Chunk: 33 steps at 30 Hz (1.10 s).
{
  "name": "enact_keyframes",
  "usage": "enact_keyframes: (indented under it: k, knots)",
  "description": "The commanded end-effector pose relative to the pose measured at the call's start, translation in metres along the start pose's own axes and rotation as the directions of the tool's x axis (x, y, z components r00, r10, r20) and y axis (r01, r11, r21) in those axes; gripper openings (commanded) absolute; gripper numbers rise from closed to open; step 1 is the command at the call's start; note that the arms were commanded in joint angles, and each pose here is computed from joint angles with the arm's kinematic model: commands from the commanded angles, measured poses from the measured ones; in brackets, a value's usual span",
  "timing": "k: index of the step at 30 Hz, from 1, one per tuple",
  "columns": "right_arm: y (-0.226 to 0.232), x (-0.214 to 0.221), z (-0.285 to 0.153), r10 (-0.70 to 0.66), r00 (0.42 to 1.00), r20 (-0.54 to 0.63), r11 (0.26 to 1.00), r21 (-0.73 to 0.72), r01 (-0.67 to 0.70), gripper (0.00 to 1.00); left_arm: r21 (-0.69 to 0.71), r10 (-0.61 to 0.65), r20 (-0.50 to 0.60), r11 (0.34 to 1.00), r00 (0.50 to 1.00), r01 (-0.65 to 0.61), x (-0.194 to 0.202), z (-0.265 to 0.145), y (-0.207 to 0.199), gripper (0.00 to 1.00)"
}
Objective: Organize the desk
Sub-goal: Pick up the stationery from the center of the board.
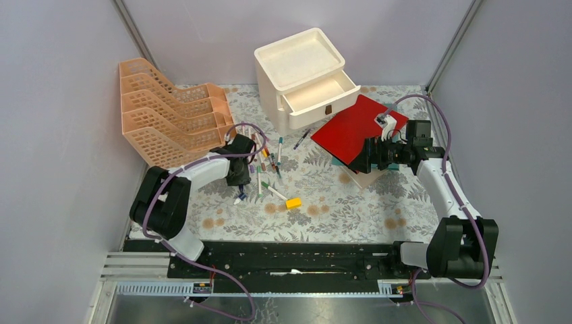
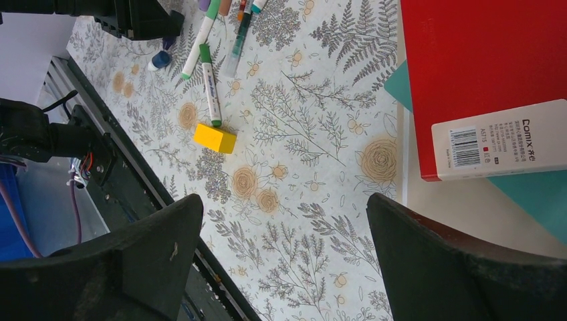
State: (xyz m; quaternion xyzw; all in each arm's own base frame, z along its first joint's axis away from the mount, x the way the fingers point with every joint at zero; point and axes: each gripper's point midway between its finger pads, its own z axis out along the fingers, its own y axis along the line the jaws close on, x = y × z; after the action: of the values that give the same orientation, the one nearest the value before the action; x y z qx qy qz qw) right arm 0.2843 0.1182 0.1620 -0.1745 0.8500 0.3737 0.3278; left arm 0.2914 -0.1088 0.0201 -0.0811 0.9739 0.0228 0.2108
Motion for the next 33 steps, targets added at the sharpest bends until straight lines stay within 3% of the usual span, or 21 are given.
enact_keyframes:
  k: [1, 8, 14, 17, 21, 23, 25, 29, 31, 33]
  knots:
    - [0.008, -0.010, -0.005, -0.040, 0.998, 0.042, 0.999, -0.019, 0.041, 1.00, -0.001, -0.032, 0.034, 0.999, 0.999, 0.032, -0.006, 0.004, 0.001, 0.32]
    - [0.023, -0.011, -0.010, -0.065, 0.996, 0.067, 0.996, -0.063, 0.069, 1.00, 0.048, -0.052, 0.072, 0.998, 0.996, 0.048, -0.010, -0.003, -0.003, 0.03]
    - [0.046, -0.012, -0.019, -0.117, 0.988, 0.103, 0.982, -0.136, 0.131, 1.00, 0.268, -0.157, 0.183, 0.958, 0.970, 0.105, -0.038, -0.050, -0.031, 0.00]
    - [0.061, -0.011, -0.022, -0.121, 0.986, 0.113, 0.965, -0.221, 0.144, 1.00, 0.495, -0.242, 0.246, 0.864, 0.939, 0.093, -0.049, -0.089, -0.058, 0.00]
    - [0.079, -0.010, -0.029, -0.183, 0.974, 0.131, 0.925, -0.311, 0.216, 1.00, 0.795, -0.385, 0.326, 0.606, 0.863, -0.031, -0.065, -0.174, -0.090, 0.00]
    - [0.082, -0.013, -0.031, -0.219, 0.965, 0.144, 0.912, -0.321, 0.254, 1.00, 0.869, -0.450, 0.365, 0.480, 0.815, -0.124, -0.074, -0.217, -0.098, 0.00]
    - [0.084, -0.016, -0.031, -0.218, 0.965, 0.149, 0.907, -0.335, 0.256, 1.00, 0.896, -0.500, 0.396, 0.395, 0.770, -0.204, -0.083, -0.253, -0.102, 0.00]
    - [0.085, -0.021, -0.029, -0.184, 0.973, 0.141, 0.903, -0.367, 0.224, 1.00, 0.889, -0.535, 0.456, 0.306, 0.711, -0.341, -0.107, -0.304, -0.118, 0.00]
    - [0.084, -0.022, -0.028, -0.171, 0.976, 0.135, 0.905, -0.371, 0.210, 1.00, 0.870, -0.526, 0.493, 0.289, 0.693, -0.400, -0.125, -0.324, -0.131, 0.00]
    - [0.084, -0.023, -0.028, -0.170, 0.976, 0.135, 0.905, -0.370, 0.209, 1.00, 0.846, -0.480, 0.534, 0.315, 0.697, -0.431, -0.143, -0.319, -0.148, 0.00]
